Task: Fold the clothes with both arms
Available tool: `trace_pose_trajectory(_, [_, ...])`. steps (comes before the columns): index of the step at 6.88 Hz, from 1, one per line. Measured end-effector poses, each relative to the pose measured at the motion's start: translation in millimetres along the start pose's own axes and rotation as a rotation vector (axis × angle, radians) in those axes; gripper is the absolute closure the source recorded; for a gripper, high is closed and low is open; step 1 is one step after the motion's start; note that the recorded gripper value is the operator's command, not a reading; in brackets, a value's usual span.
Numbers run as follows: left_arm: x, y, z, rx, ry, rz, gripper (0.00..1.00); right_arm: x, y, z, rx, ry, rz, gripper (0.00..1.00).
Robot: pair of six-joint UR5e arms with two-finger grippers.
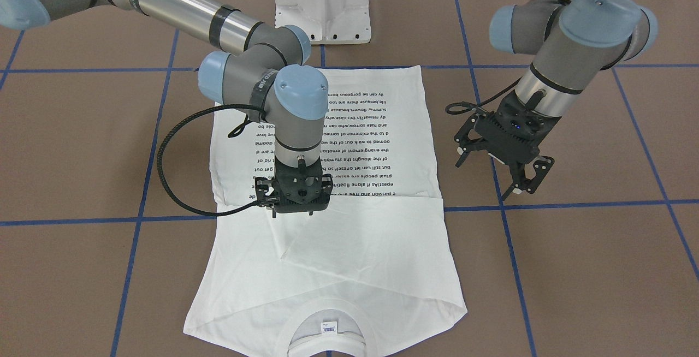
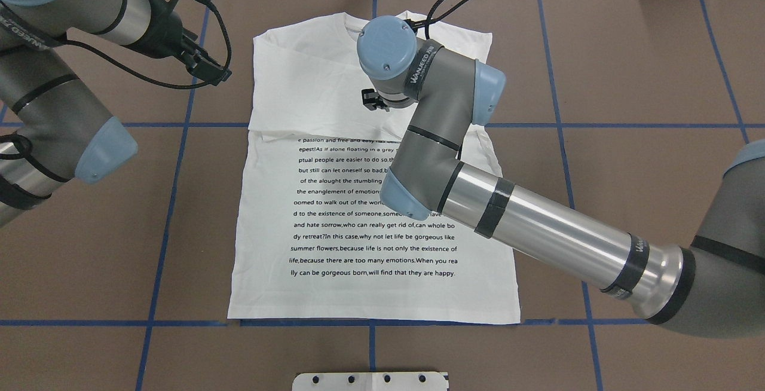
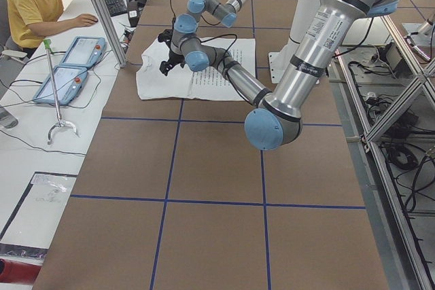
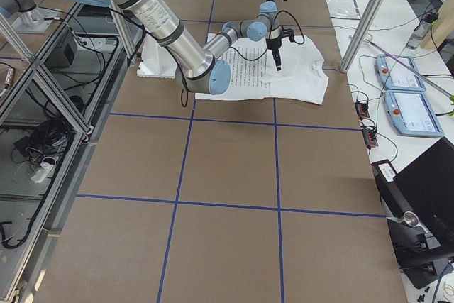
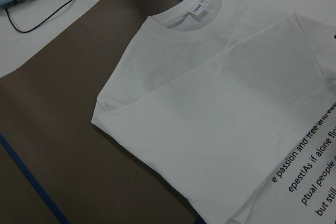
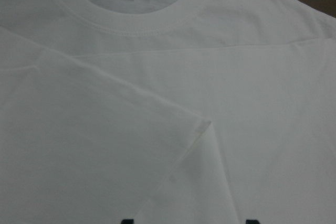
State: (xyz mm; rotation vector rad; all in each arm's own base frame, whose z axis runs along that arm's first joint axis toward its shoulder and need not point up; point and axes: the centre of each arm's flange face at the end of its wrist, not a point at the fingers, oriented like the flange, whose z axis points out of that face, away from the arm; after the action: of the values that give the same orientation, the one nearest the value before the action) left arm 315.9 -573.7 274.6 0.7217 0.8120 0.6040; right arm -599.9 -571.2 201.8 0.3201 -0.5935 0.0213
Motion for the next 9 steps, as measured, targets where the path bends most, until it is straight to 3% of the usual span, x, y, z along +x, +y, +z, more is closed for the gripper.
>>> trace_pose_trajectory(3, [-0.1,1.1,0.4,-0.001,0.000,-0.002,0.00,-31.5,23.9,11.0,0.013,0.012,0.007,0.28])
trace_pose_trajectory(6, [0.1,1.1,0.4,-0.001,-0.001,-0.003,0.00,-43.0,27.1,26.2,0.023,0.026,0.012,0.41])
trace_pose_trajectory(7, [0.0,1.1,0.6,-0.001,-0.001,-0.003,0.00,-43.3,27.7,27.4,0.022,0.028,0.001,0.52])
trace_pose_trajectory(9, [0.2,1.2,0.9,-0.001,0.000,-0.003,0.00,-43.0,27.1,26.8,0.023,0.029,-0.025,0.54])
